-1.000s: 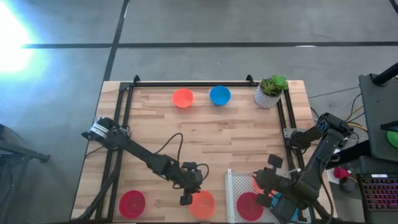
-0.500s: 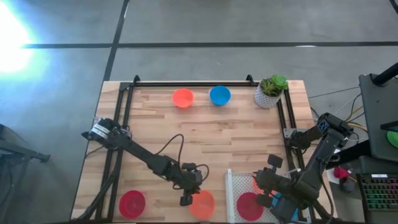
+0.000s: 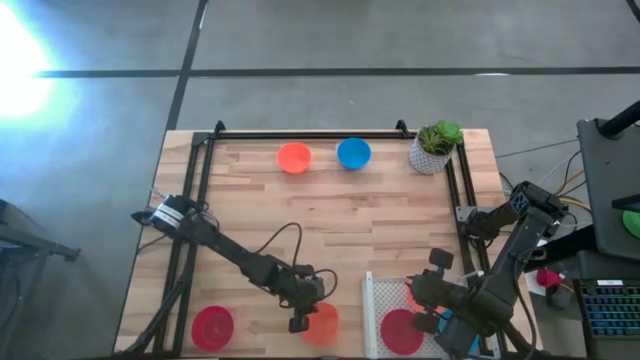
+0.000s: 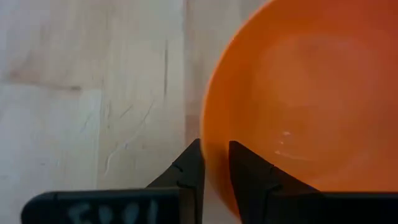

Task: Pick & Place Mini bowls
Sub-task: Stack the bottom orange bowl on top of the orange bowl on the shelf

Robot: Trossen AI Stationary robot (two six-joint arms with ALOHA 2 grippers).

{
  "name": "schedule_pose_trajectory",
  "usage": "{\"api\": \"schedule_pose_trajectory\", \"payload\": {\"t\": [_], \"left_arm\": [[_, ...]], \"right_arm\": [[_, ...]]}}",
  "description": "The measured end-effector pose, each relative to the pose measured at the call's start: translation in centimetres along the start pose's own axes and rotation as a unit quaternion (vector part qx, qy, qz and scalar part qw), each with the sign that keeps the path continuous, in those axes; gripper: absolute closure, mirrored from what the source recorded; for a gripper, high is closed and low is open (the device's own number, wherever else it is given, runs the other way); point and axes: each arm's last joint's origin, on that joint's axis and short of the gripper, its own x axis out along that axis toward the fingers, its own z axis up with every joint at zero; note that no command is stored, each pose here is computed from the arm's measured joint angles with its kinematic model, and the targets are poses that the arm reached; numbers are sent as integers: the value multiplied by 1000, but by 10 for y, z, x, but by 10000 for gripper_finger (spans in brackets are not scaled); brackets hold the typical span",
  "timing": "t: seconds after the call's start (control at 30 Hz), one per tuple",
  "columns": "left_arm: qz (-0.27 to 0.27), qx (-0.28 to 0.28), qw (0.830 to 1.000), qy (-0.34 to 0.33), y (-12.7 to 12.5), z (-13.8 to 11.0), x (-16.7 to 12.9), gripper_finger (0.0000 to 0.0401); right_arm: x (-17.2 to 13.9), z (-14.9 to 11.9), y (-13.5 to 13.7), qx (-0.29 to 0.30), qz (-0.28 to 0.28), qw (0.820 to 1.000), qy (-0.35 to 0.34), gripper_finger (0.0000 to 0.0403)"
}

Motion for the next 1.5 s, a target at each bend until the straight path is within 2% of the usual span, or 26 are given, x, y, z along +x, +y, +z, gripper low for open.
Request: {"api": "schedule_pose_trajectory", "payload": {"t": [0.23, 0.4, 0.63, 0.83, 1.0, 1.2, 1.33, 1.5], "left_arm": [[-2, 10, 1000, -1, -1, 2, 1, 343], [-8, 9, 1000, -9, -3, 5, -3, 393], [-6, 9, 1000, -13, -5, 8, -6, 399], [-5, 9, 999, -40, -11, 21, -23, 400], [73, 2, 996, -44, -12, 28, -41, 400], [169, -8, 982, -79, -8, 50, -66, 401], [194, -27, 976, -93, 8, 67, -75, 401], [197, -45, 975, -91, 43, 92, -87, 401]], "right_arm": [[0, 0, 0, 21, 0, 1000, 0, 344], [0, 0, 1, 27, 2, 1000, -1, 344], [0, 1, 1, 7, 2, 1000, -10, 344], [0, 1, 1, 16, 2, 1000, -14, 344], [0, 1, 1, 24, 2, 1000, -17, 344], [0, 3, 1, 27, -1, 999, -34, 344], [0, 3, 1, 29, -3, 999, -41, 344], [0, 3, 1, 33, -3, 999, -41, 344]]}}
